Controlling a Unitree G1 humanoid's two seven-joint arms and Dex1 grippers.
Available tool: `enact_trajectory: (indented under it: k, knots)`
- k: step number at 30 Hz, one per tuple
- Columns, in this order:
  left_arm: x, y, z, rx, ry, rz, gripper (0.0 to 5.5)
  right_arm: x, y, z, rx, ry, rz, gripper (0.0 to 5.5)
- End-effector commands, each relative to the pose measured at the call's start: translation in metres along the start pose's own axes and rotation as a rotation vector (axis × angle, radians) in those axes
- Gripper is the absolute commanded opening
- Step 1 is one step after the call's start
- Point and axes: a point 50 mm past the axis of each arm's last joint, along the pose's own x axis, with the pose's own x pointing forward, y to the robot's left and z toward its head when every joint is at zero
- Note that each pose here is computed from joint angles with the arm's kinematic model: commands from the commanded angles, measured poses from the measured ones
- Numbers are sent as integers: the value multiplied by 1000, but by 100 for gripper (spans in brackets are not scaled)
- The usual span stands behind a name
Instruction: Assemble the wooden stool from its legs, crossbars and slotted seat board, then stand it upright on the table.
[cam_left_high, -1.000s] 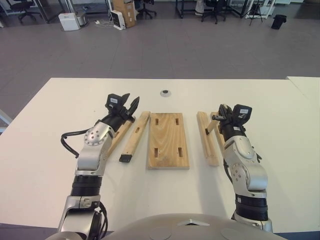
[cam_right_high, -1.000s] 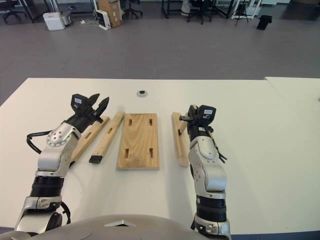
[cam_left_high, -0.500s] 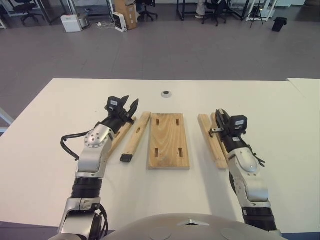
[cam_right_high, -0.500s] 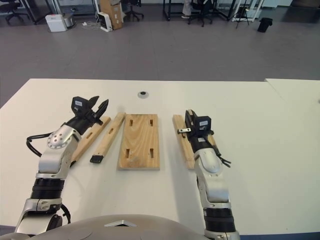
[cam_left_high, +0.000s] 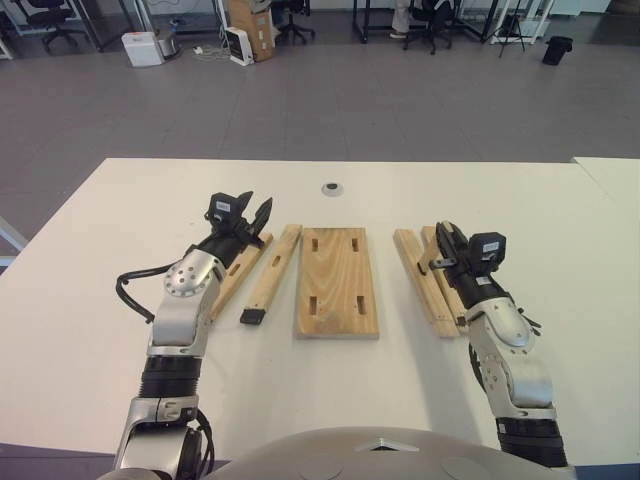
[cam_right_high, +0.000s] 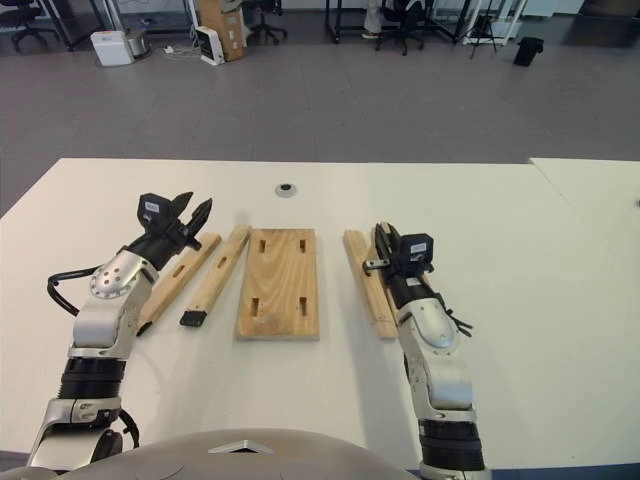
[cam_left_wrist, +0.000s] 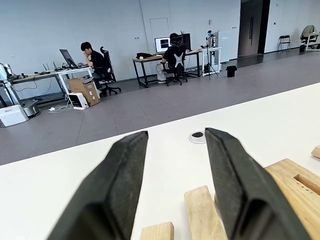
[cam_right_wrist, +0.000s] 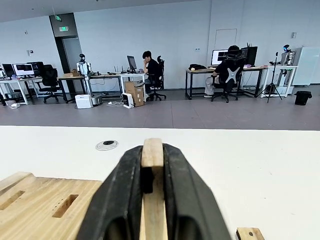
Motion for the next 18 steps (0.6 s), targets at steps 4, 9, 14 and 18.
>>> enact_trajectory:
  k: [4,9,14,18]
  knots:
    - [-5,-17,-14,-34,12,47,207,-28,-7,-67,93,461,-23,42]
    - [-5,-20,-19,-31,32,47,207,-16,17,-53,156,412,21,42]
    - [-9,-17,-22,8,44,70,207,-22,22,-55,110,421,27,42]
    - [-12,-20,-25,11,46,79,207,-21,24,-55,113,387,64,42]
